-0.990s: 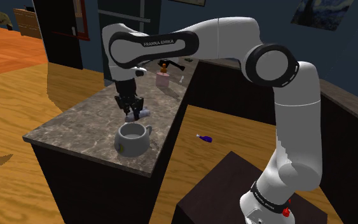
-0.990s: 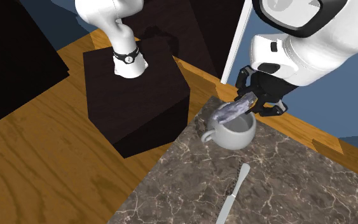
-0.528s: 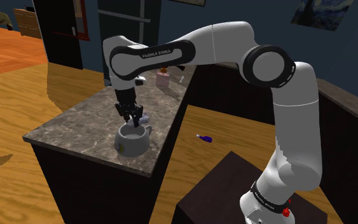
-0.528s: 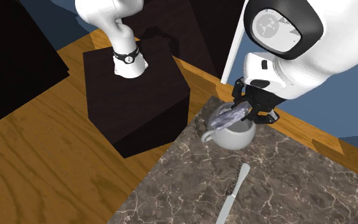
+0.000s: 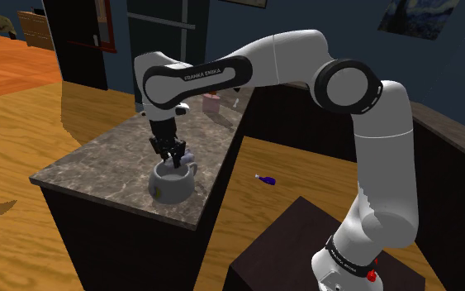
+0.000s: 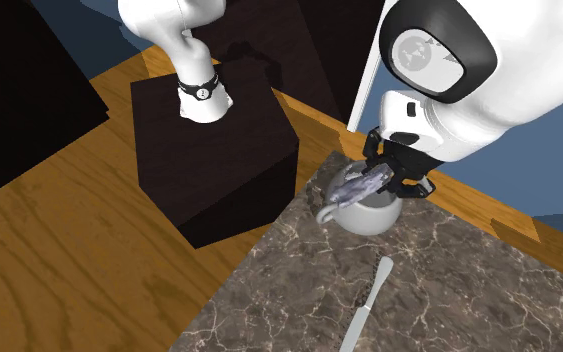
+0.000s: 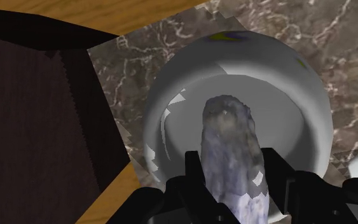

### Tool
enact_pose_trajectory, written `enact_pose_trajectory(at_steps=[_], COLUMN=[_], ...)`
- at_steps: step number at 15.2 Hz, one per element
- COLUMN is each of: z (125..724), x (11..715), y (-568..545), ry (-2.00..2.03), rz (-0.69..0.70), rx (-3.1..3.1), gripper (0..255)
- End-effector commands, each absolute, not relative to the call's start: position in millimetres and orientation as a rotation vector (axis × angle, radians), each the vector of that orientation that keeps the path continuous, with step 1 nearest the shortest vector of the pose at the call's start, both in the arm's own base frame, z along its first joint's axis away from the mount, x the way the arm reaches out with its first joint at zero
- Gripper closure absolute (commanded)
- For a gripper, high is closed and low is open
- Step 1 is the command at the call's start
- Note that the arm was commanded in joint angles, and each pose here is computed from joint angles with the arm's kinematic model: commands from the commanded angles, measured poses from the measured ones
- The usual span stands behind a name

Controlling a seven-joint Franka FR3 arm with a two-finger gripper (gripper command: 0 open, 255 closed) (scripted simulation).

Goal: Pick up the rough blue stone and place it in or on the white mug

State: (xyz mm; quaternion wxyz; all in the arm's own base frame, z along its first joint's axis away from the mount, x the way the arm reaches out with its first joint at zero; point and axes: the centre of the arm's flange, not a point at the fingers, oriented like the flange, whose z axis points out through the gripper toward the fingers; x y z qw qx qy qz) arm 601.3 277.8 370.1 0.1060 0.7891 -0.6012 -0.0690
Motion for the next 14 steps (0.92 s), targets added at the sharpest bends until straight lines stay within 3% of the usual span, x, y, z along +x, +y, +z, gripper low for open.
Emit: enact_pose_trajectory(at_steps=[1,2,7,11,14], z=[370,370,370,418,418], x=[601,601,601,613,613], y=[278,278,278,282,282], ry=[-1.771,-1.771,-1.771,-1.771,-1.771], rz=[-0.203,-0.203,-0.203,-0.203,-0.203], rx=[2.324,2.324,2.324,2.324,2.324], gripper=[255,0,0,0,0])
